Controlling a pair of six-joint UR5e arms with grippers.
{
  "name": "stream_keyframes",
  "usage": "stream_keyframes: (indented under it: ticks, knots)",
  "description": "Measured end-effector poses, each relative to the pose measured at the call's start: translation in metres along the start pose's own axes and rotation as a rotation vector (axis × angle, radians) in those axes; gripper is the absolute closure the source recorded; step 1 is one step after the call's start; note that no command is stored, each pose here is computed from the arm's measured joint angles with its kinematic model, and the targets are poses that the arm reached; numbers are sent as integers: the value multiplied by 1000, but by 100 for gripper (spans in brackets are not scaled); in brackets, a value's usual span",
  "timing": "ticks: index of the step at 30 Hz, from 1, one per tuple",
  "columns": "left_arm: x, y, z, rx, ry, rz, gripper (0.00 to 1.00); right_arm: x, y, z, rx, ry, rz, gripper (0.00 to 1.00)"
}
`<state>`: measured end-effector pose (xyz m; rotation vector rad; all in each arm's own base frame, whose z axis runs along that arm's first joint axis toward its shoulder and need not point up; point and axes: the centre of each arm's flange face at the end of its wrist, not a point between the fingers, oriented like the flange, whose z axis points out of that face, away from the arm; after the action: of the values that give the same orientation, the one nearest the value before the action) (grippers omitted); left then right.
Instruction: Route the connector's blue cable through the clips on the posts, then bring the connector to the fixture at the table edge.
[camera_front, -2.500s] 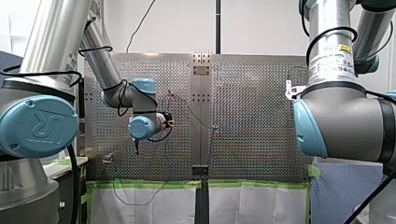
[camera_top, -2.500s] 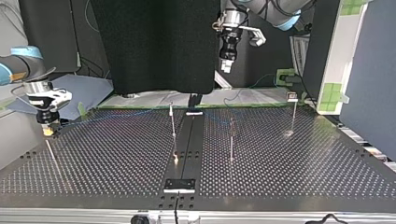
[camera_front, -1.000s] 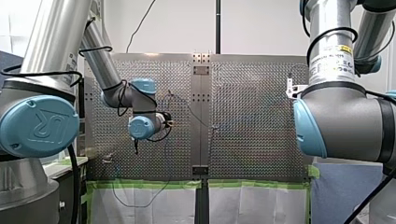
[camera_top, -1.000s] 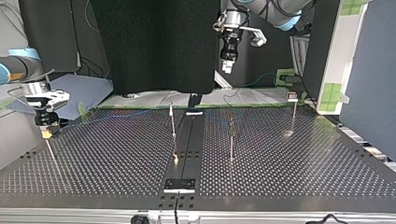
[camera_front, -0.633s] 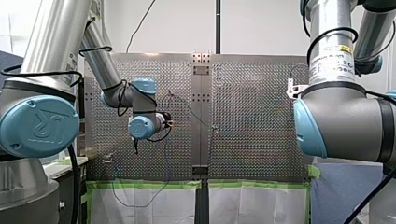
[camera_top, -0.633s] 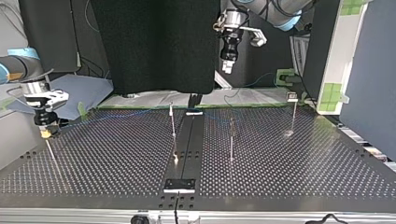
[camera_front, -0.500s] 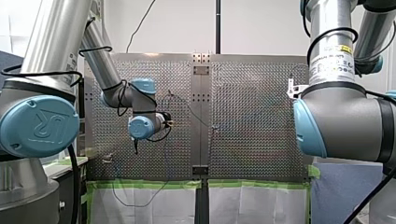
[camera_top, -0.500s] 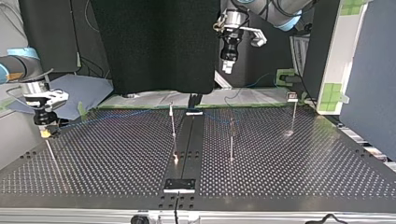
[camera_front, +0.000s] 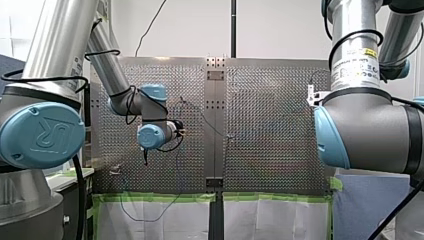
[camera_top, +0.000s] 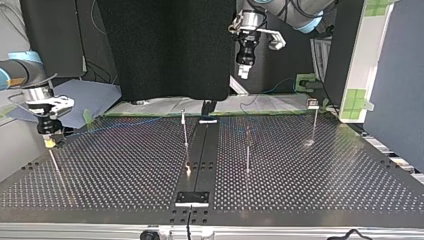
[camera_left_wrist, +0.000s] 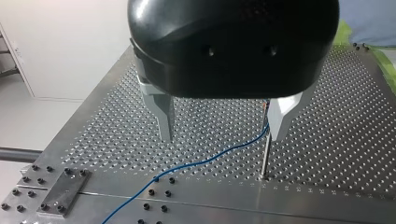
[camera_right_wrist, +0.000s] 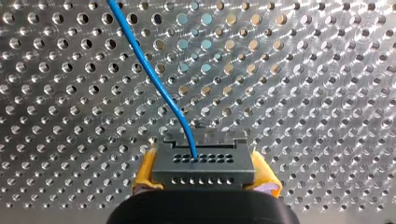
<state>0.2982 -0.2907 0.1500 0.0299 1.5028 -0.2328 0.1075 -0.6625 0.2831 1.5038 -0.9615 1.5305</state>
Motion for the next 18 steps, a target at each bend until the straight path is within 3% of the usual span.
stream_keyframes:
  ticks: [18]
  knots:
    - [0,0,0,0,2,1,0,1,2,2,10,10,-12,100]
